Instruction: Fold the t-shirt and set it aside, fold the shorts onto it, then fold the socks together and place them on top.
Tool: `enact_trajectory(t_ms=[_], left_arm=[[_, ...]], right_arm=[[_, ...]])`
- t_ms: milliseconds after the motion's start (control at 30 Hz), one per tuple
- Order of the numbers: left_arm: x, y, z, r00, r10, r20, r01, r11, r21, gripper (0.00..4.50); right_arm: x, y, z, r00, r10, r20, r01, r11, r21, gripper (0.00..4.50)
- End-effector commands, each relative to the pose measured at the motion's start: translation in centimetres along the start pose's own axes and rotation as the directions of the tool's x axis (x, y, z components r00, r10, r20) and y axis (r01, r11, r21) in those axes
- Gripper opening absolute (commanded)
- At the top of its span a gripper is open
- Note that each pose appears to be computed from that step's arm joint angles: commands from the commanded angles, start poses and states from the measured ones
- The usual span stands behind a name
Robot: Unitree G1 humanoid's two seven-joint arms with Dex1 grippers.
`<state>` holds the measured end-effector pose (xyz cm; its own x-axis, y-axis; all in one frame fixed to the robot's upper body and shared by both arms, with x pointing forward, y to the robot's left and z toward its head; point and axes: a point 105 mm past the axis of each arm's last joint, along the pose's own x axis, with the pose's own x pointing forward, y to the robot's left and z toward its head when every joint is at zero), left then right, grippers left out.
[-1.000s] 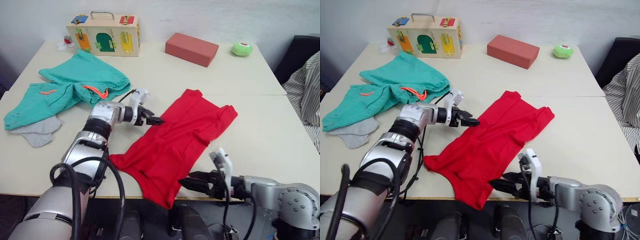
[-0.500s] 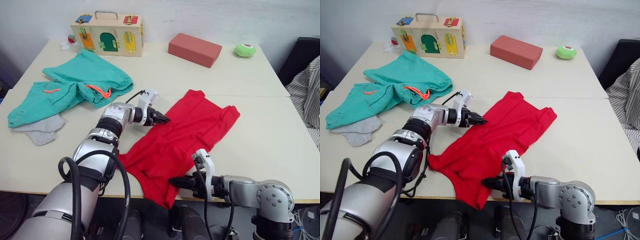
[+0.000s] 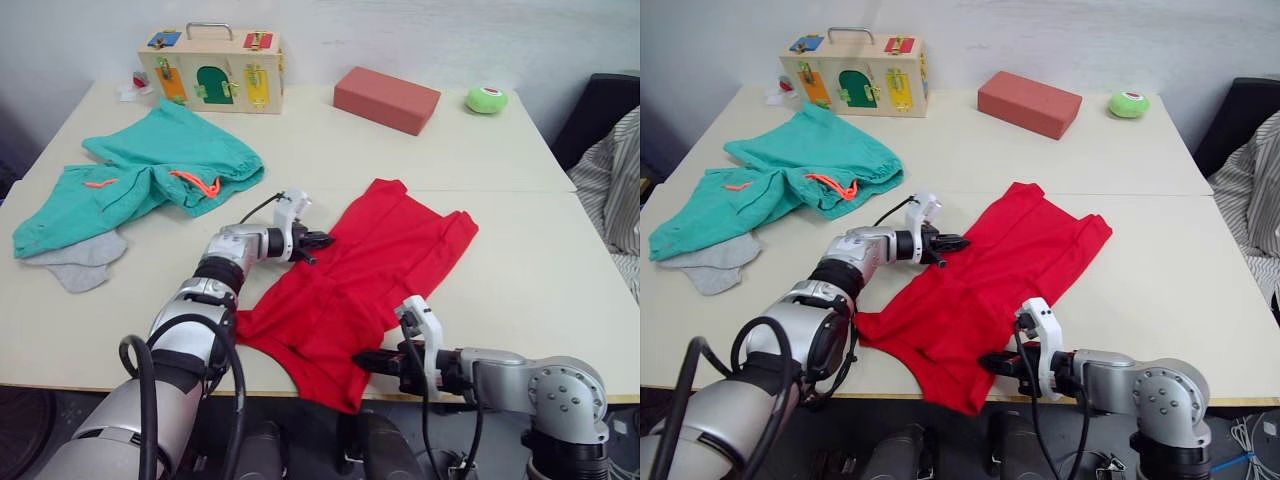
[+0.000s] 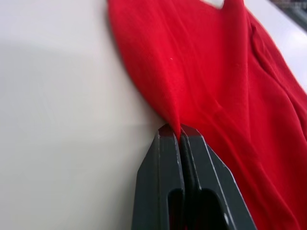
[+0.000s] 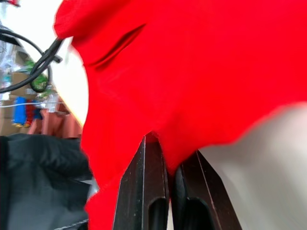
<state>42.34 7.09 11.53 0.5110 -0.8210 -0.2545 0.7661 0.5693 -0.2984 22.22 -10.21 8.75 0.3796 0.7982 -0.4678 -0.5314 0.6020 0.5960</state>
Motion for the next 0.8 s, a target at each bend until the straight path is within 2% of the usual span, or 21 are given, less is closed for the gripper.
enact_trajectory(t_ms=[33, 100, 233, 333, 533, 633, 700, 800], left_arm=[[-2.5, 1.9, 1.9, 0.989, 0.106, 0.099, -0.099, 0.992, -0.072, 0.03], [-3.4, 2.1, 2.5, 0.98, 0.138, 0.145, -0.122, 0.986, -0.113, 0.03], [-5.7, 2.2, 1.3, 0.953, 0.247, 0.177, -0.233, 0.968, -0.097, 0.03], [-7.3, 1.4, 0.5, 0.931, 0.3, 0.206, -0.279, 0.952, -0.126, 0.03], [-9.7, -0.5, -0.4, 0.875, 0.395, 0.279, -0.364, 0.918, -0.159, 0.03], [-10.7, -0.5, -0.6, 0.84, 0.445, 0.311, -0.417, 0.896, -0.155, 0.03], [-11.2, -0.3, -1.1, 0.837, 0.457, 0.3, -0.441, 0.889, -0.126, 0.03], [-11.7, -0.8, -1.6, 0.873, 0.399, 0.28, -0.411, 0.912, -0.017, 0.03]], right_arm=[[-0.9, 0.5, 0.7, 0.999, 0.047, -0.018, -0.048, 0.998, -0.048, 0.0], [-1.3, 0.2, 1.1, 0.998, 0.045, -0.038, -0.047, 0.997, -0.066, 0.0], [-1.9, -1.8, 2.7, 0.999, -0.01, -0.045, 0.007, 0.997, -0.077, 0.0], [-1.9, -3.6, 4.1, 0.998, -0.049, -0.035, 0.046, 0.996, -0.082, 0.0], [-0.6, -5.6, 6.9, 0.998, -0.062, -0.031, 0.056, 0.985, -0.166, 0.0], [-0.1, -6.1, 7.4, 0.998, -0.051, -0.044, 0.043, 0.983, -0.176, 0.0], [0.0, -6.1, 7.3, 0.997, -0.029, -0.073, 0.015, 0.982, -0.189, 0.0], [-0.4, -5.9, 7.7, 0.998, 0.0, -0.061, -0.011, 0.982, -0.186, 0.0]])
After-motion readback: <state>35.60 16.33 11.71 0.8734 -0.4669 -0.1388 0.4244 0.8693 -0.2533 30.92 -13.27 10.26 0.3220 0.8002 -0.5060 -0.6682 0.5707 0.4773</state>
